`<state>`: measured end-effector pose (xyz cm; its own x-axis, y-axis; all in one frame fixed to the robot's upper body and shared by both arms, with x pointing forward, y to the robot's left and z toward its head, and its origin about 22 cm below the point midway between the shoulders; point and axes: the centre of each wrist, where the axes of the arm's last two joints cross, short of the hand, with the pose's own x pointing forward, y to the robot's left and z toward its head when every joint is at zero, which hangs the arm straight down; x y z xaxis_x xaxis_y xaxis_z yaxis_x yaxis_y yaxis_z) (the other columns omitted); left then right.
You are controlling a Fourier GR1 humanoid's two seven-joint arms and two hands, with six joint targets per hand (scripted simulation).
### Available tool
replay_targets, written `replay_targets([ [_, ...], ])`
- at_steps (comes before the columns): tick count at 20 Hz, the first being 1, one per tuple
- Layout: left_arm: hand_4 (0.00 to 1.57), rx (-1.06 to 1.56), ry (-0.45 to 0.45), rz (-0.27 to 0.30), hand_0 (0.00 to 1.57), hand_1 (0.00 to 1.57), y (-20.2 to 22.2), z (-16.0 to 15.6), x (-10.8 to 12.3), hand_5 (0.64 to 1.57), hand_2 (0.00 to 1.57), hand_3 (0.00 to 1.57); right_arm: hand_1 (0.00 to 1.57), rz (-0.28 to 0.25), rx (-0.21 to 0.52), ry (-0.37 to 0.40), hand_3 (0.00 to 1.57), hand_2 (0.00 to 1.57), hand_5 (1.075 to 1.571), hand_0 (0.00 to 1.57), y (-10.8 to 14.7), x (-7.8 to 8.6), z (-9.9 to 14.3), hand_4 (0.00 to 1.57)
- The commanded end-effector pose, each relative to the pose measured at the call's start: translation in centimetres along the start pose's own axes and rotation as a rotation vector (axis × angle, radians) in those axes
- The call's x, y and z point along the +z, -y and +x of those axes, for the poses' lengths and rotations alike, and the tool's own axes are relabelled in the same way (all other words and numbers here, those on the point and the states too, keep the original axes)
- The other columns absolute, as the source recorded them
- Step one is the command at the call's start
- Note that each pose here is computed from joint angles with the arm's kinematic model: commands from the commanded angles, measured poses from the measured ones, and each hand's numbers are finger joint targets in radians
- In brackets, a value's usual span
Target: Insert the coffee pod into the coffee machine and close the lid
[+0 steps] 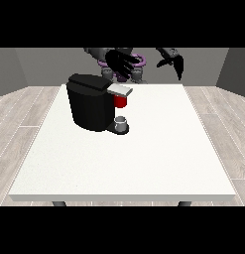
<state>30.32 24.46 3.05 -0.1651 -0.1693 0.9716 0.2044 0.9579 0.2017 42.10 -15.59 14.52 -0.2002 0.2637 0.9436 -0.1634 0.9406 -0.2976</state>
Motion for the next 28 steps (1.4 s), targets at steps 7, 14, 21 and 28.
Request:
replay_targets([
  [7,0.41,0.022,0.04,-0.009,0.0,0.0,0.1,0.2,-0.3,1.571,0.0,0.0,0.0,0.008,0.104,0.1,0.0,0.0,1.571,0.0,-3.3,-2.5,6.4,0.27],
  [14,0.42,-0.006,0.106,-0.008,0.0,0.0,-2.8,1.6,-1.1,1.571,0.0,0.0,0.0,0.055,0.172,0.14,0.0,0.0,1.571,0.0,-1.9,-3.8,8.8,0.09],
  [21,0.4,-0.015,0.178,-0.062,0.0,0.0,-1.9,3.3,-2.5,1.571,0.0,0.0,0.0,-0.03,0.197,0.213,0.0,0.0,1.571,0.0,-1.9,-5.1,14.0,0.0],
  [28,0.0,0.014,0.219,-0.082,0.0,0.0,-1.2,5.1,-3.4,1.571,0.0,0.0,0.0,-0.064,0.193,0.253,0.0,0.0,1.571,0.0,-1.3,-5.7,14.2,0.0],
])
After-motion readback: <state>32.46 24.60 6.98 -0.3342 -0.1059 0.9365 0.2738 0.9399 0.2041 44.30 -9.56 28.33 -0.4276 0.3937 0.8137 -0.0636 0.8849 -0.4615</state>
